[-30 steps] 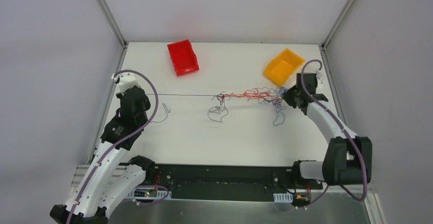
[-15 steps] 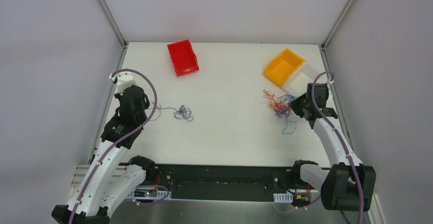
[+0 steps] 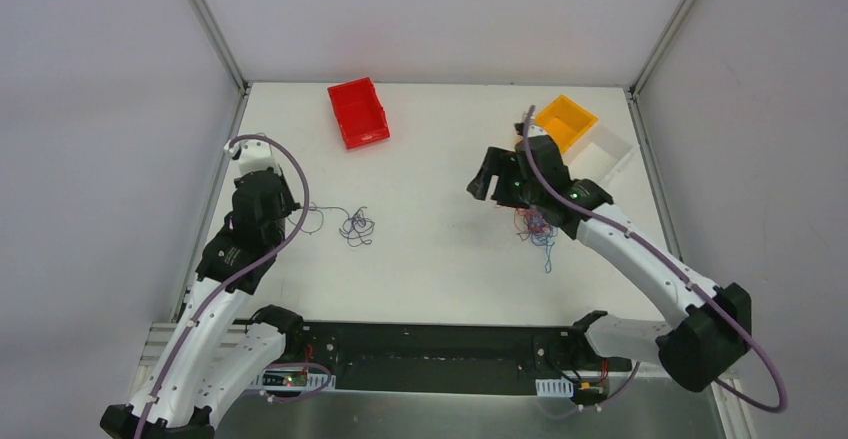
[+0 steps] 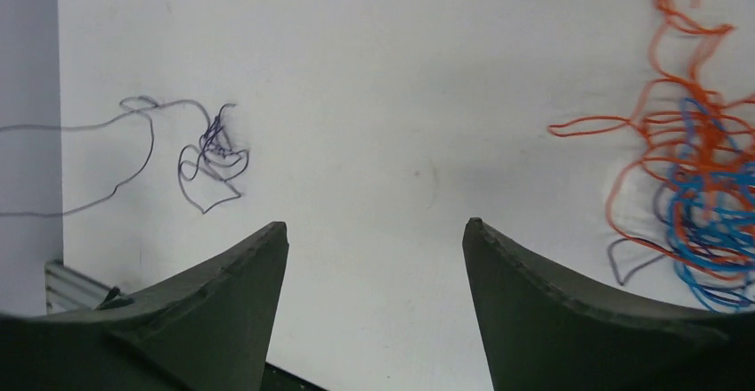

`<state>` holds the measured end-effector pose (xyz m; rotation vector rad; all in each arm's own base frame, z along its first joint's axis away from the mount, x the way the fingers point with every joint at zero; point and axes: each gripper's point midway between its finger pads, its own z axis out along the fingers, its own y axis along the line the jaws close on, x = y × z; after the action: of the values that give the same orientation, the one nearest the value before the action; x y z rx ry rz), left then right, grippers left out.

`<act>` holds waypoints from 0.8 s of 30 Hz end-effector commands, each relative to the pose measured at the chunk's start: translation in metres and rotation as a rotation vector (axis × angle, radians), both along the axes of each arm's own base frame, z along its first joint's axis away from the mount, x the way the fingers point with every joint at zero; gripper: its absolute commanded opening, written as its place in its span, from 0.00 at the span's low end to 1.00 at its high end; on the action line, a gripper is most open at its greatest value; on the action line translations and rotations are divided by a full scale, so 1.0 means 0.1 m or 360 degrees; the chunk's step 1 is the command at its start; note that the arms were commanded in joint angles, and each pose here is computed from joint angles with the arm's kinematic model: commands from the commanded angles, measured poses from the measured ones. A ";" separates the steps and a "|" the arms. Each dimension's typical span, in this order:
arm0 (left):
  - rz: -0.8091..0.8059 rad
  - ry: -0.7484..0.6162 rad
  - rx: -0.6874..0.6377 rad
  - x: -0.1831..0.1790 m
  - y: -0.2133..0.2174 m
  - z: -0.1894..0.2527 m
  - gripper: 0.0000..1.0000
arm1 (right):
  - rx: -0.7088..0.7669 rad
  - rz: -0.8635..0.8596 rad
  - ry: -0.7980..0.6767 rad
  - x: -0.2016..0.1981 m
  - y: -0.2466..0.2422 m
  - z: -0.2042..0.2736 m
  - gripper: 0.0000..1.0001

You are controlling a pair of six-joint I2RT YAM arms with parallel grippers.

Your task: Untangle the cables

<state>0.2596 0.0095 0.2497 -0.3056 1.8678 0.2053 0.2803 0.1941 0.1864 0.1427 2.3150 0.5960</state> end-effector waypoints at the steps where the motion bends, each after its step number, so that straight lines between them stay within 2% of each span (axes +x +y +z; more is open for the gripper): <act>1: -0.0051 -0.0092 -0.0022 0.01 -0.03 0.14 0.00 | -0.0077 0.0273 0.0016 -0.05 0.60 -0.06 0.75; 6: -0.0095 -0.0113 -0.0067 0.00 -0.09 0.15 0.00 | 0.0019 0.0485 0.0057 -0.15 1.47 -0.22 0.80; 8: -0.0100 -0.0127 -0.0082 0.00 -0.10 0.17 0.00 | 0.0061 0.0646 0.0085 -0.28 1.83 -0.28 0.83; 11: -0.0092 -0.0154 -0.0115 -0.02 -0.10 0.20 0.00 | 0.0051 0.0788 0.0069 -0.35 2.24 -0.37 0.84; 16: -0.0057 -0.0180 -0.0101 -0.05 -0.05 0.21 0.00 | -0.0008 0.0904 0.0094 -0.40 2.64 -0.68 0.83; 24: -0.0068 -0.0202 -0.0140 -0.06 -0.07 0.22 0.00 | -0.0096 0.0974 0.0131 -0.45 2.93 -1.07 0.79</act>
<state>0.2508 0.0011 0.2640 -0.2967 1.7992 0.0924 0.2307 0.4669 0.0725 -0.5595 2.5039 0.7994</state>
